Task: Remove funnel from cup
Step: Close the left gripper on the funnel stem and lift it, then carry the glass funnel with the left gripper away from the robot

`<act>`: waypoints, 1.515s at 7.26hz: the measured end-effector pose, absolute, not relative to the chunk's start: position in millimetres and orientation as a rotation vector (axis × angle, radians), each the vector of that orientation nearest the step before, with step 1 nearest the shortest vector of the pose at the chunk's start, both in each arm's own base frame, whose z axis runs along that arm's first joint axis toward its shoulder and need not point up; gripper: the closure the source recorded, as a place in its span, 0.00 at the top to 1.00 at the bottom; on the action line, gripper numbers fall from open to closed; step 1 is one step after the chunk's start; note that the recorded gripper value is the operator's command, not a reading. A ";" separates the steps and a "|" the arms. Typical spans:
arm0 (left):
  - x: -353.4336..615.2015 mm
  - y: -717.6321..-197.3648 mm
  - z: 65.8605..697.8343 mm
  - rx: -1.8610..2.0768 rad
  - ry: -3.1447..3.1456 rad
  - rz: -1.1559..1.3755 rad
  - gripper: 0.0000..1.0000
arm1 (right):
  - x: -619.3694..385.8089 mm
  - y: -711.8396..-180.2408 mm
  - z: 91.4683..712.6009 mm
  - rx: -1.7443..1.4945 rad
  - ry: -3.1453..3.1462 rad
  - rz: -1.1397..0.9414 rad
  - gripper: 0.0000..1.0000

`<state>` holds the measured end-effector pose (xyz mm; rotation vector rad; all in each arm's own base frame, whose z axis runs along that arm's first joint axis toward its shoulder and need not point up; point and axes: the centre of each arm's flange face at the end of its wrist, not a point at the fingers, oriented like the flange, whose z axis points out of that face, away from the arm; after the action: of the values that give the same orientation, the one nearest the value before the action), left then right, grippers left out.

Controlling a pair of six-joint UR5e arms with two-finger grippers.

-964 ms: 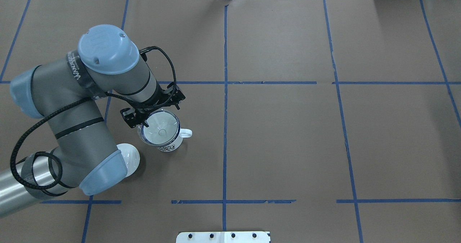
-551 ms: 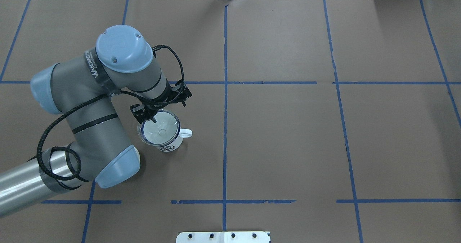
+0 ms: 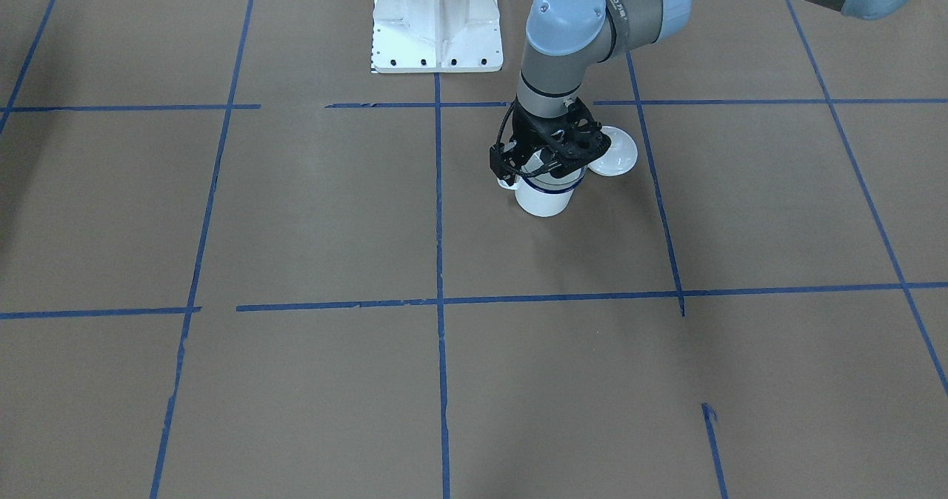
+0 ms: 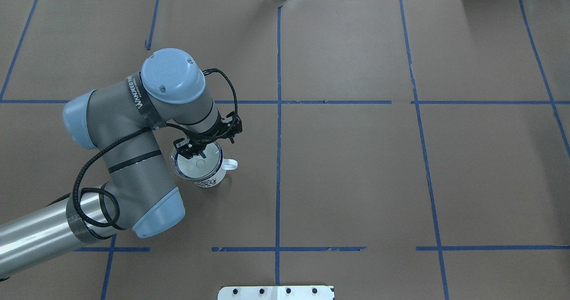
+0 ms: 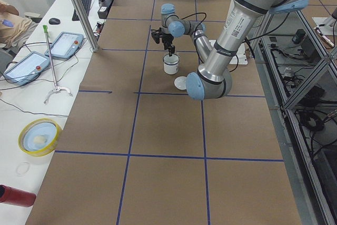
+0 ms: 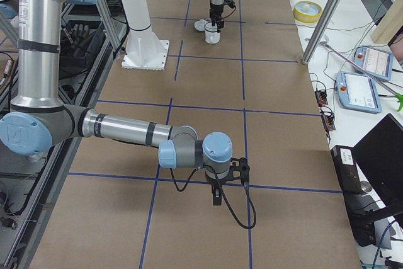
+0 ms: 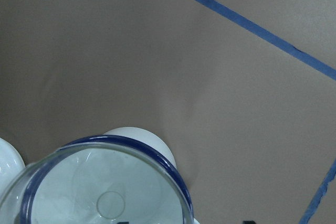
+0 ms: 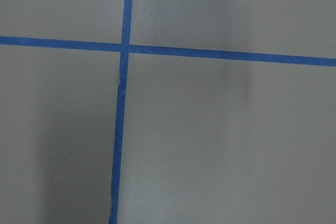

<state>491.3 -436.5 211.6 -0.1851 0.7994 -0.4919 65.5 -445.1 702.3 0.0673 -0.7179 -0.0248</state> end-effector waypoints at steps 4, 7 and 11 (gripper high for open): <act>489.0 -434.8 206.4 -0.180 0.808 -0.490 0.00 | 65.5 -445.0 702.4 0.067 -0.718 -0.025 1.00; 467.6 -428.2 176.6 -0.151 0.828 -0.497 0.00 | 65.5 -445.1 702.3 0.067 -0.718 -0.025 1.00; 423.6 -446.8 142.4 -0.027 0.860 -0.576 0.00 | 65.5 -445.0 702.8 0.066 -0.718 -0.024 1.00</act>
<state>423.6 -446.8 142.4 -0.0269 0.8605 -0.5765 65.5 -445.0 702.8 0.0664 -0.7182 -0.0245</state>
